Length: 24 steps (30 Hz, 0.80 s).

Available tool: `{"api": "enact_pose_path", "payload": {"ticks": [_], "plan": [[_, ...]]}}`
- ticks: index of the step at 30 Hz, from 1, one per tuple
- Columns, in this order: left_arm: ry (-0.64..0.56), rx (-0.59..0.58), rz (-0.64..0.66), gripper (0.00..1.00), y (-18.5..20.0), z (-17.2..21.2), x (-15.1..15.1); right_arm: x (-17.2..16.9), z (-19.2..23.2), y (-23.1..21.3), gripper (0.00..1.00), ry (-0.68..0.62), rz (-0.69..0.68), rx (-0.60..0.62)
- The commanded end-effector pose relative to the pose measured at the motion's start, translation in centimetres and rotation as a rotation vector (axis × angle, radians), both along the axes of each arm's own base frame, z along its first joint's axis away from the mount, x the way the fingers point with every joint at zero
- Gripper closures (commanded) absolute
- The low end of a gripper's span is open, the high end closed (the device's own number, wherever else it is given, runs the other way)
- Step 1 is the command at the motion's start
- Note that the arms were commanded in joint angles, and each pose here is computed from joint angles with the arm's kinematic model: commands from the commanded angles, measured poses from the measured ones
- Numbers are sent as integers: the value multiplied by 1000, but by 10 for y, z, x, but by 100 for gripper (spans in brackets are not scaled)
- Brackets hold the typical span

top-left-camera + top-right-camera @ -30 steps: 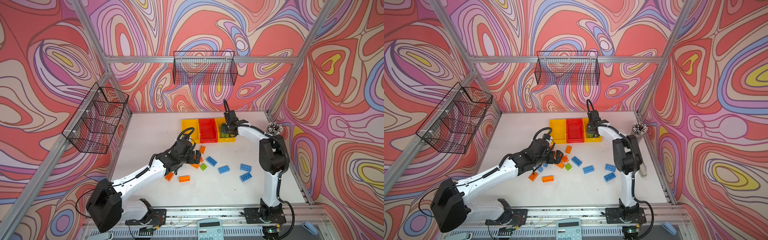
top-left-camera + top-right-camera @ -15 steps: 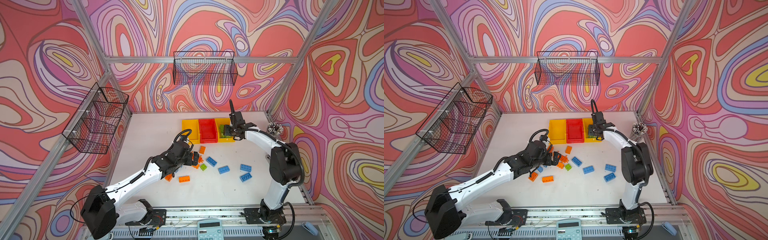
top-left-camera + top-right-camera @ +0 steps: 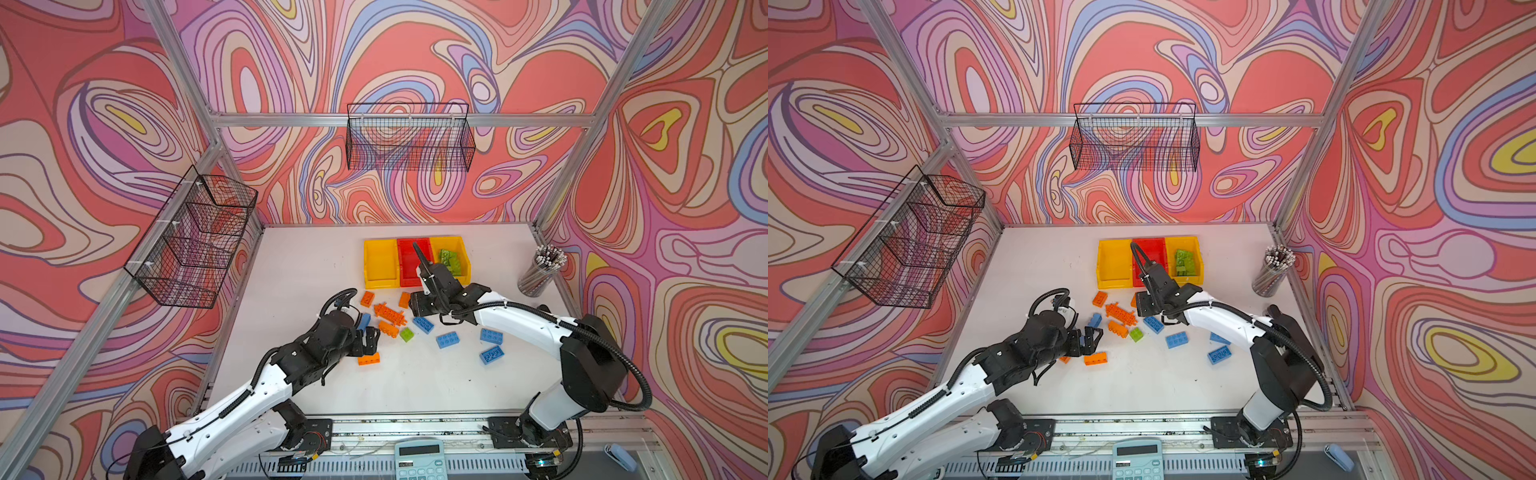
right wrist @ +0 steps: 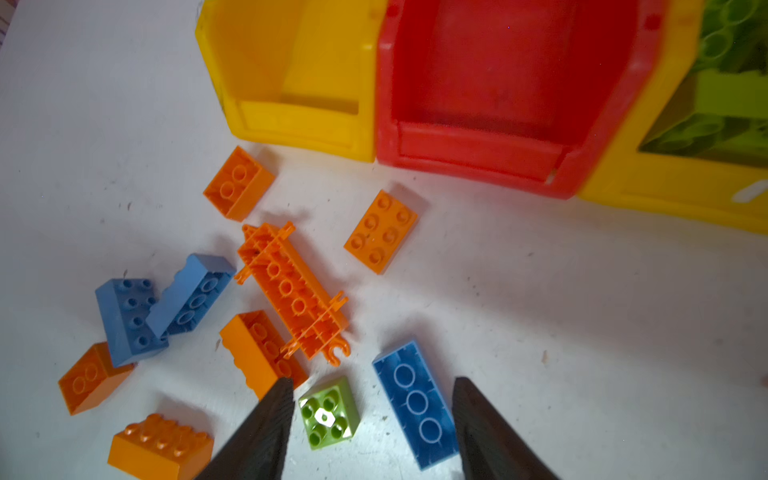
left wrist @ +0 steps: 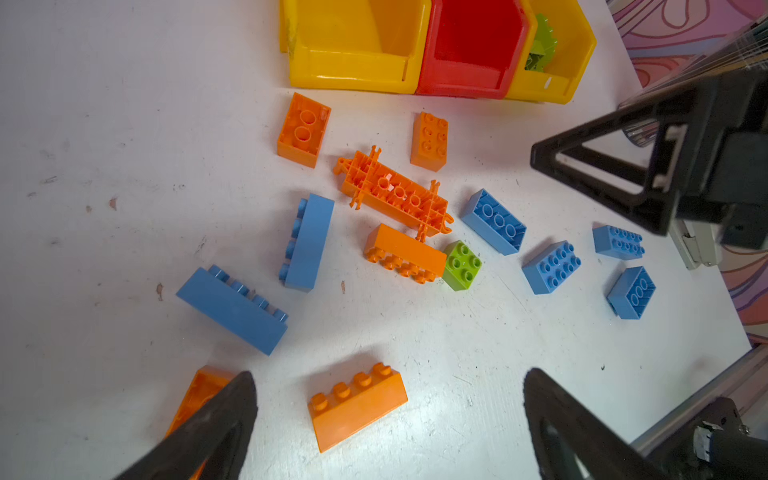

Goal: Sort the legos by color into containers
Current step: 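Move the right gripper back down and grasp a small lime-green brick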

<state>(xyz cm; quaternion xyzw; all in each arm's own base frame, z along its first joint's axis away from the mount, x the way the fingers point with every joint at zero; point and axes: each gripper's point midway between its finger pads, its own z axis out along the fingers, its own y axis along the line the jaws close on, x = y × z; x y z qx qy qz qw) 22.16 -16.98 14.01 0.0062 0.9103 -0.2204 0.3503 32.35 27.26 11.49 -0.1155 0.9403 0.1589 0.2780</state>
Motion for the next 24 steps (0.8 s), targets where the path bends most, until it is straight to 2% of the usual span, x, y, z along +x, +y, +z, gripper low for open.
{"api": "enact_pose_path", "payload": {"ticks": [1,9,24], "plan": [[25,14,46,0,15,-9,-10,-11,-16,19,36,25,18,37],[67,25,75,0,26,-33,-20,-27,-48,41,38,75,75,22],[67,35,83,0,27,-36,-19,-46,-86,38,46,141,94,-45]]}}
